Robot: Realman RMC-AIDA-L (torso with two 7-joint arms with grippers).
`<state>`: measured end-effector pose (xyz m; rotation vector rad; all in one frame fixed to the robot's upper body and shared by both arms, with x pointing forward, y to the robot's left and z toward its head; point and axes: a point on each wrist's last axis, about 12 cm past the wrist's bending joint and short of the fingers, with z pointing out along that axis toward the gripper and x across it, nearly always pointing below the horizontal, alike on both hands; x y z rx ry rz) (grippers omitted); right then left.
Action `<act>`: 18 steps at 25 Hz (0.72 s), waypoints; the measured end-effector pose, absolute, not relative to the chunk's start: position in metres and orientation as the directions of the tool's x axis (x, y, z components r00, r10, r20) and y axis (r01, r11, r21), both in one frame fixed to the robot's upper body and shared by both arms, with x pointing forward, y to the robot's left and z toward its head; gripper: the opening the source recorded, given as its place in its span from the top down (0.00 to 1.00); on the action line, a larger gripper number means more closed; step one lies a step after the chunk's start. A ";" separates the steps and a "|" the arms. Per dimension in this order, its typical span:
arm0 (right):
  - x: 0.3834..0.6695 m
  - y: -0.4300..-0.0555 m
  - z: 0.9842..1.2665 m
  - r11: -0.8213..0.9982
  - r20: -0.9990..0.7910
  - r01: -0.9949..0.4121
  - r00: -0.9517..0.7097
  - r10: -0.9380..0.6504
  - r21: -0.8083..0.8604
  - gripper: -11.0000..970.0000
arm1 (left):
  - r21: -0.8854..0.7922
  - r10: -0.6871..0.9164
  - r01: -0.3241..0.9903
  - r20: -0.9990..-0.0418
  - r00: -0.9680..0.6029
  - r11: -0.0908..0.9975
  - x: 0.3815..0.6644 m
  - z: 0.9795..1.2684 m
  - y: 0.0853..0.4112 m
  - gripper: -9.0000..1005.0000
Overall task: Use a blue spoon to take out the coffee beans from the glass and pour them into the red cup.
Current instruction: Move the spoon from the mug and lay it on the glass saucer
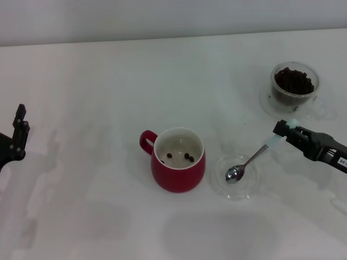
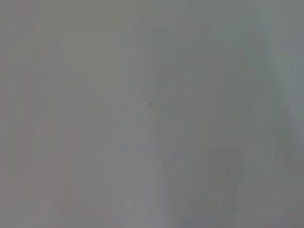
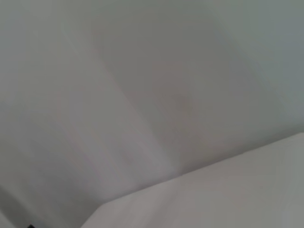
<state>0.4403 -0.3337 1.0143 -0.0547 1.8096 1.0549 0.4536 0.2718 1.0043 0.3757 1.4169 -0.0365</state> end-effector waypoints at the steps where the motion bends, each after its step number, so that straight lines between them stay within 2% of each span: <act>1: 0.440 -0.334 1.014 0.619 -0.766 -0.467 -0.501 0.403 0.631 0.84 | 0.233 0.197 0.246 -0.967 0.163 0.941 0.454 1.004 0.272 0.51; 18: 0.441 -0.332 1.007 0.616 -0.720 -0.407 -0.545 0.429 0.674 0.84 | 0.244 0.207 0.247 -0.964 0.167 0.938 0.458 1.006 0.273 0.51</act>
